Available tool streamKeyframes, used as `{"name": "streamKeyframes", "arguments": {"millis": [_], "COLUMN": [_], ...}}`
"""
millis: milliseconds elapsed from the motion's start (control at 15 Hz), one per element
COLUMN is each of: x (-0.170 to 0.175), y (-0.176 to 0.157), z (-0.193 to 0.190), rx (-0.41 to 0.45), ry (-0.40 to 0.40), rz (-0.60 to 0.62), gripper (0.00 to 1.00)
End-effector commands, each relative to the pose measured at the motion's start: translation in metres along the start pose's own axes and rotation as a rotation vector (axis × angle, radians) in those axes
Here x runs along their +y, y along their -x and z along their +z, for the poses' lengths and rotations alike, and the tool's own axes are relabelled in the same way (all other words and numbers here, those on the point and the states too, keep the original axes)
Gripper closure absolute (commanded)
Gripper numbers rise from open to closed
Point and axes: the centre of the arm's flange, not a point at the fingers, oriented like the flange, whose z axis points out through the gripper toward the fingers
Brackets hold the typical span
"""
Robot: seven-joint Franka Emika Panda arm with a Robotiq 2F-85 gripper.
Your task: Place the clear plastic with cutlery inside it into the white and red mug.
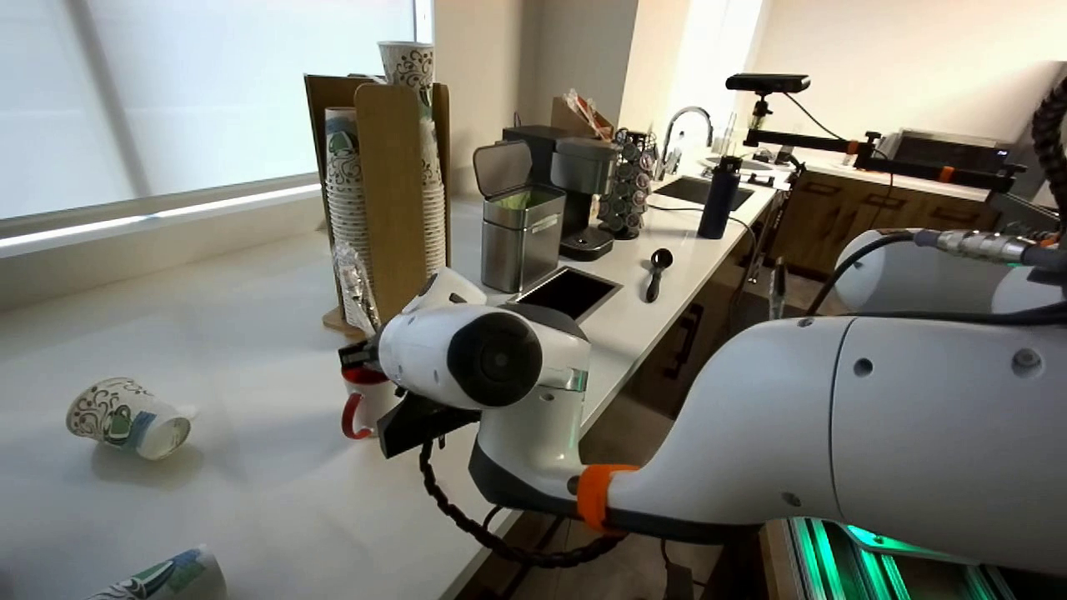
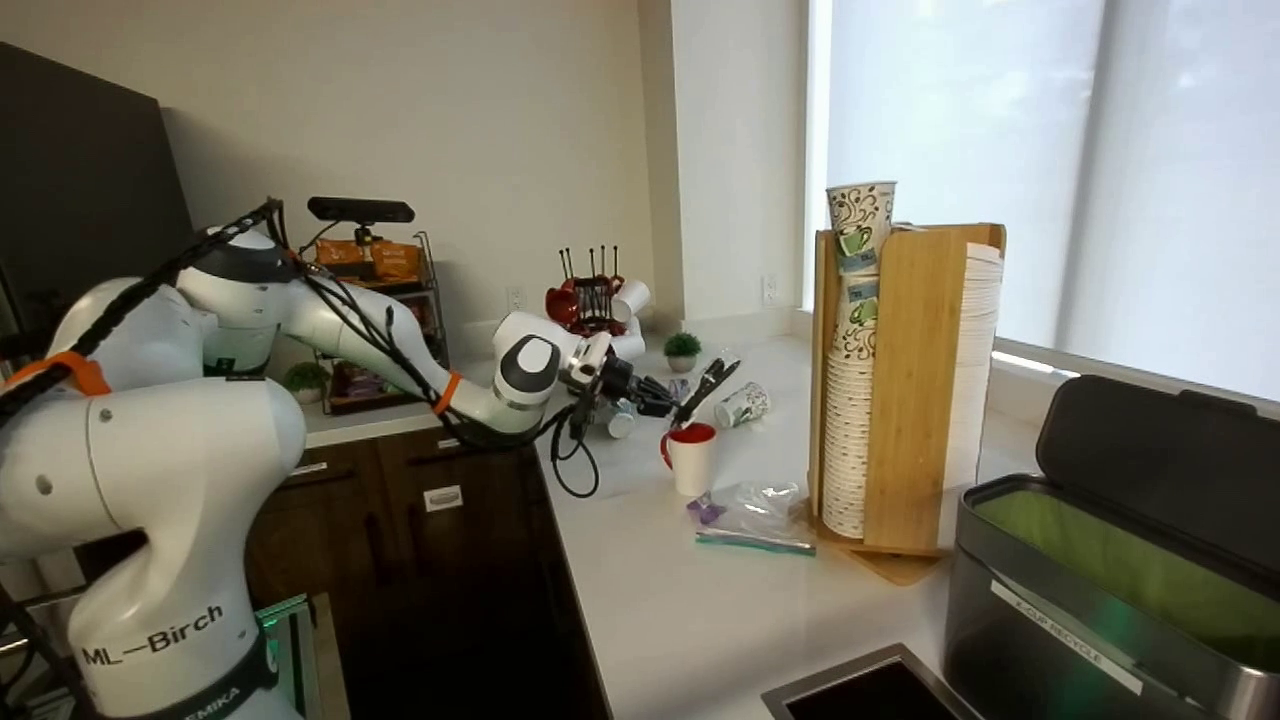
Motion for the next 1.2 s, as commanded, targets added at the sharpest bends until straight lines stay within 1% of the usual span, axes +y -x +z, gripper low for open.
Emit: {"name": "streamKeyframes", "arguments": {"millis": [0,200,600,733,800,867,933,1000,1067,1133], "x": [-0.016,-0.016,-0.025,-0.026,-0.03,-0.027,-0.029,-0.029,-0.03,-0.029], "y": [0.007,0.011,0.049,0.057,0.059,0.057,0.058,0.058,0.056,0.055], "z": [0.013,0.022,0.025,0.025,0.028,0.024,0.024,0.023,0.024,0.024], "rx": [0.058,0.074,0.01,-0.01,-0.012,-0.016,-0.021,-0.02,-0.021,-0.021], "ry": [0.038,0.051,0.091,0.104,0.105,0.108,0.11,0.111,0.111,0.116], "rz": [-0.035,-0.057,-0.133,-0.146,-0.148,-0.149,-0.148,-0.146,-0.144,-0.143], "gripper": [0.98,0.98,0.98,0.98,0.76,0.66,0.61,0.52,0.46,0.38]}}
